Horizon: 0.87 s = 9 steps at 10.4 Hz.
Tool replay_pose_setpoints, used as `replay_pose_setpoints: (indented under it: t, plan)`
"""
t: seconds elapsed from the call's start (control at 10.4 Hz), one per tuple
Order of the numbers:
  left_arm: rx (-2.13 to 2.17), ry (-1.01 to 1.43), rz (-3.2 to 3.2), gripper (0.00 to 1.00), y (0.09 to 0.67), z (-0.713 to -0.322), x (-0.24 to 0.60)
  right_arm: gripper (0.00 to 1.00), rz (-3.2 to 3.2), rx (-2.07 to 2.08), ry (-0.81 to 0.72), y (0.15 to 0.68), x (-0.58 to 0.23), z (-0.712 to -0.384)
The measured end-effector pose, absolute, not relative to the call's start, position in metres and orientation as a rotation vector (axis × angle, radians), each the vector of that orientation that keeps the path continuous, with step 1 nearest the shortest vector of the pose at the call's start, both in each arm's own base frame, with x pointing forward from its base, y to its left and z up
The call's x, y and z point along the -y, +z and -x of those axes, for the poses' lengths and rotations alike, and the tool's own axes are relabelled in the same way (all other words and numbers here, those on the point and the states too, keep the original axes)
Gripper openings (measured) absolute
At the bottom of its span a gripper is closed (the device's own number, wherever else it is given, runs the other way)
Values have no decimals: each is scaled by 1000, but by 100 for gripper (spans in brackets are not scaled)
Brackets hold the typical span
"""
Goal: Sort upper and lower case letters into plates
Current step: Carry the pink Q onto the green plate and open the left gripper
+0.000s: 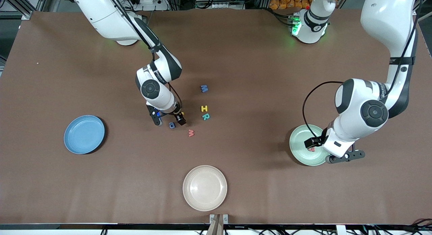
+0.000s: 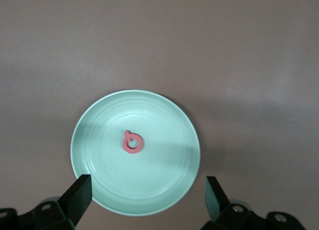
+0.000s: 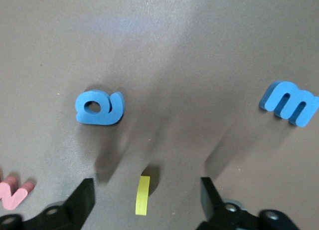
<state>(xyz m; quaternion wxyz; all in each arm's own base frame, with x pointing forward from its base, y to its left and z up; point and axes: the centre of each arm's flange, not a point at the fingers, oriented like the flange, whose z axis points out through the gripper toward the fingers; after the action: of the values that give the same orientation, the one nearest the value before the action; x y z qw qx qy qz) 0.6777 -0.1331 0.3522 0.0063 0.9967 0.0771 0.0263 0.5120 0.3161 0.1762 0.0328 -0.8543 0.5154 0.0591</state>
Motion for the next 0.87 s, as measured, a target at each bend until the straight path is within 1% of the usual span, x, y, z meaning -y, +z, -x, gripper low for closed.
replay_pose_setpoints:
  t: [0.1,0.29,0.38,0.48,0.58,0.87]
  plan:
    - [-225,86,-3116,100,361,-676,140,70,2621,-1579,167,177,-317,-513]
    - [-195,108,-3109,100,376,-673,153,46,2616,-1561,142,179,-318,-515]
    - [-177,122,-3102,100,384,-671,160,30,2619,-1556,138,179,-318,-515]
    - [-164,138,-3097,100,391,-669,166,15,2621,-1551,137,180,-319,-515]
    - [-149,147,-3092,100,397,-667,172,10,2622,-1547,136,180,-320,-514]
    - [-153,141,-3070,100,401,-656,208,10,2619,-1537,126,182,-323,-515]
